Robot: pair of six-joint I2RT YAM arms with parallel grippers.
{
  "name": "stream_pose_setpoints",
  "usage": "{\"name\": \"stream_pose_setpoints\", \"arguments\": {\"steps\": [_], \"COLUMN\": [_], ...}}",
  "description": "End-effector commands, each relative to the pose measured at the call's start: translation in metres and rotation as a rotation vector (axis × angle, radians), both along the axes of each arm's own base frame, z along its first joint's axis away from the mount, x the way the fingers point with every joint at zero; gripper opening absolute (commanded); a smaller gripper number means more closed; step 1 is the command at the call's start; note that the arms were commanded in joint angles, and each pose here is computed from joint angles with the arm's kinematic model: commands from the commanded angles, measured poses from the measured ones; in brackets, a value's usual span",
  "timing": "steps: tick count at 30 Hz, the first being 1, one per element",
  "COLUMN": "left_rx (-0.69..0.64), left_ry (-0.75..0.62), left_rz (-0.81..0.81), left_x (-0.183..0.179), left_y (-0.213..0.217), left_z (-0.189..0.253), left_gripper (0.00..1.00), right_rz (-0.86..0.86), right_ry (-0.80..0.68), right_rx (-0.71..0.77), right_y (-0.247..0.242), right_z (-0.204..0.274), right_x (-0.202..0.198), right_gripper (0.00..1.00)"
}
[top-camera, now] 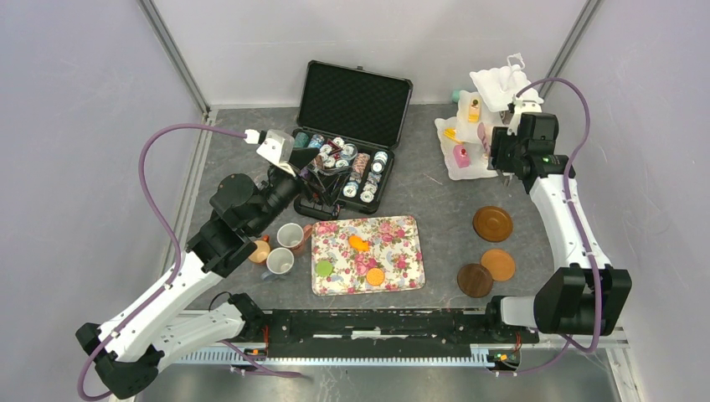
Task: Serve the afternoon tea
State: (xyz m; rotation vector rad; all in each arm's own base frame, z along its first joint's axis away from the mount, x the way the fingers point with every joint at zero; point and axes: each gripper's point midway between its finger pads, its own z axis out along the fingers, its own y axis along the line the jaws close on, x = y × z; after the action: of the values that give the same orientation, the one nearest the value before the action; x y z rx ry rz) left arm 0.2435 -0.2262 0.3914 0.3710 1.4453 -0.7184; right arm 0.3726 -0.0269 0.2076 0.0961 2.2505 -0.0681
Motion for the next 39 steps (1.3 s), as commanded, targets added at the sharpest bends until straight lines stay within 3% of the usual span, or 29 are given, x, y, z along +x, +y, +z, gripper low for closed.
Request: {"name": "stream_pose_setpoints", "arguments": {"steps": [1,18,22,30,39], "left_rx": [-0.022,-0.042,-0.039,-0.031,-0.017], "left_ry": [-0.070,-0.072,-0.069,-0.056,-0.044], "left_rz": [-0.008,-0.023,-0.022,-0.026,-0.025], "left_x": [-0.003,-0.007,-0.006,-0.003,0.000], "left_y": [0.001,0.001,0.000,-0.003,-0.006], "left_z": [0.023,0.025,0.024,0.020,0.015], "left_gripper": [1.00,1.00,1.00,1.00,1.00], "right_rz": [0.024,0.052,0.253,0.686,0.979], "right_ry": [-0.109,-0.133,-0.147,-0.074,0.019], "right_rx": [-0.008,-0.042,0.007,0.085,0.143], "right_y": [0.001,0.003,0.036,0.148,0.235], "right_z": [0.037,0.057,0.054,0.023,-0.020], "right_x": [0.013,-0.043,-0.060,-0.111,-0.163], "right_gripper": [0.58,0.56,0.56,0.54,0.53]}}
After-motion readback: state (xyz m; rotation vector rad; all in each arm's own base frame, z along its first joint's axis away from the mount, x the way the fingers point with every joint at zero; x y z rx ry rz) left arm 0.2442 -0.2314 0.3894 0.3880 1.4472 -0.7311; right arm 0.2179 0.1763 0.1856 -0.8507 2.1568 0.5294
